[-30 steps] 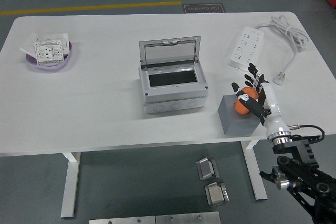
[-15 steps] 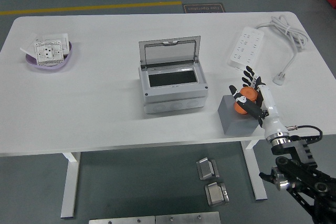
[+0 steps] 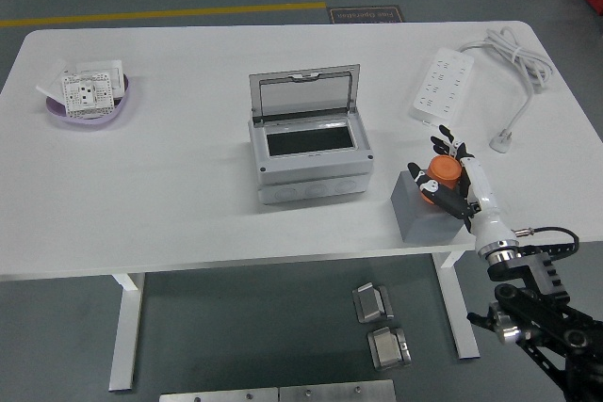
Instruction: Pick up the cylinder from the cube,place it in the box,flap close box
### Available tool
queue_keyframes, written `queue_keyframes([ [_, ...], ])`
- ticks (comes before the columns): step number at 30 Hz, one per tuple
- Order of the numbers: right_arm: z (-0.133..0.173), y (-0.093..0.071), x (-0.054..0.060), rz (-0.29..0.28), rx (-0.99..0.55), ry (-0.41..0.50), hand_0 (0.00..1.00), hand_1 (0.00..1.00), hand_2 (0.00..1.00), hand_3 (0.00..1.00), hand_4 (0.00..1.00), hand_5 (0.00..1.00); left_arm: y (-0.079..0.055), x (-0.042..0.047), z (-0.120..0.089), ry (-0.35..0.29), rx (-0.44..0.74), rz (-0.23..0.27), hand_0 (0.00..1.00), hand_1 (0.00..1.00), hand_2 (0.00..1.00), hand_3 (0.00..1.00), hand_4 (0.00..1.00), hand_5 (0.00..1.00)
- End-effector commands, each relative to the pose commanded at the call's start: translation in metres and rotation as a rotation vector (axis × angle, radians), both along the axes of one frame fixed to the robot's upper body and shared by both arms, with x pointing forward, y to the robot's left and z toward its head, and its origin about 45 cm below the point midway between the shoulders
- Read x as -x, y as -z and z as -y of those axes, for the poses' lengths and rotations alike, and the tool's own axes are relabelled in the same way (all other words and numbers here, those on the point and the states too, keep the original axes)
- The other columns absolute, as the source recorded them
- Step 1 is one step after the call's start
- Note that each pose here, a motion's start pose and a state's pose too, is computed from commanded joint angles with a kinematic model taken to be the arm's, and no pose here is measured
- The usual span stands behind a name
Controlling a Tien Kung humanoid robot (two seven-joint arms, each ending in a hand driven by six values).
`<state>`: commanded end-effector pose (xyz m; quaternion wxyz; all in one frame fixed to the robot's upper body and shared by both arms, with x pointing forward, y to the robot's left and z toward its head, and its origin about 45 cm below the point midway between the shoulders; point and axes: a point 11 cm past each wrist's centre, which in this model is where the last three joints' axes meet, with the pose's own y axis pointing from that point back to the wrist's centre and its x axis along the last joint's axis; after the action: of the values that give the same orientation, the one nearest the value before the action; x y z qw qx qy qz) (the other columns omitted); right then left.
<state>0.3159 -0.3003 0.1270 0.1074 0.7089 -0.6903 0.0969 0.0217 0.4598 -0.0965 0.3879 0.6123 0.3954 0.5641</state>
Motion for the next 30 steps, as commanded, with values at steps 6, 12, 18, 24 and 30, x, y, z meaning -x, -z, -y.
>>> queue_keyframes([
  [6, 0.0011, 0.0011, 0.0007, -0.002, -0.004, 0.012, 0.878, 0.913, 0.871, 0.981, 0.859, 0.18, 0.0, -0.0009, 0.0002, -0.001, 0.002, 0.003, 0.663, 0.655, 0.632, 0.659, 0.602, 0.46],
  [12, 0.0015, 0.0023, 0.0014, -0.005, 0.018, 0.018, 0.872, 0.903, 0.856, 0.956, 0.854, 0.176, 0.0001, -0.0016, 0.0005, -0.002, 0.003, 0.006, 0.663, 0.655, 0.632, 0.66, 0.601, 0.459],
  [18, 0.0003, 0.0021, 0.0018, -0.008, 0.019, 0.023, 0.789, 0.773, 0.674, 0.852, 0.382, 0.002, 0.0002, -0.0019, 0.0008, -0.004, 0.004, 0.01, 0.663, 0.655, 0.633, 0.661, 0.606, 0.461],
  [24, -0.0006, 0.0009, 0.0014, -0.008, 0.008, 0.033, 0.722, 0.642, 0.547, 0.644, 0.002, 0.008, 0.0004, -0.0024, 0.0013, -0.006, 0.006, 0.013, 0.663, 0.655, 0.634, 0.664, 0.614, 0.468],
  [30, -0.0016, 0.0008, 0.0012, -0.011, 0.005, 0.034, 0.618, 0.497, 0.459, 0.4, 0.002, 0.002, 0.0005, -0.0034, 0.0018, -0.007, 0.008, 0.017, 0.663, 0.654, 0.636, 0.666, 0.618, 0.473],
])
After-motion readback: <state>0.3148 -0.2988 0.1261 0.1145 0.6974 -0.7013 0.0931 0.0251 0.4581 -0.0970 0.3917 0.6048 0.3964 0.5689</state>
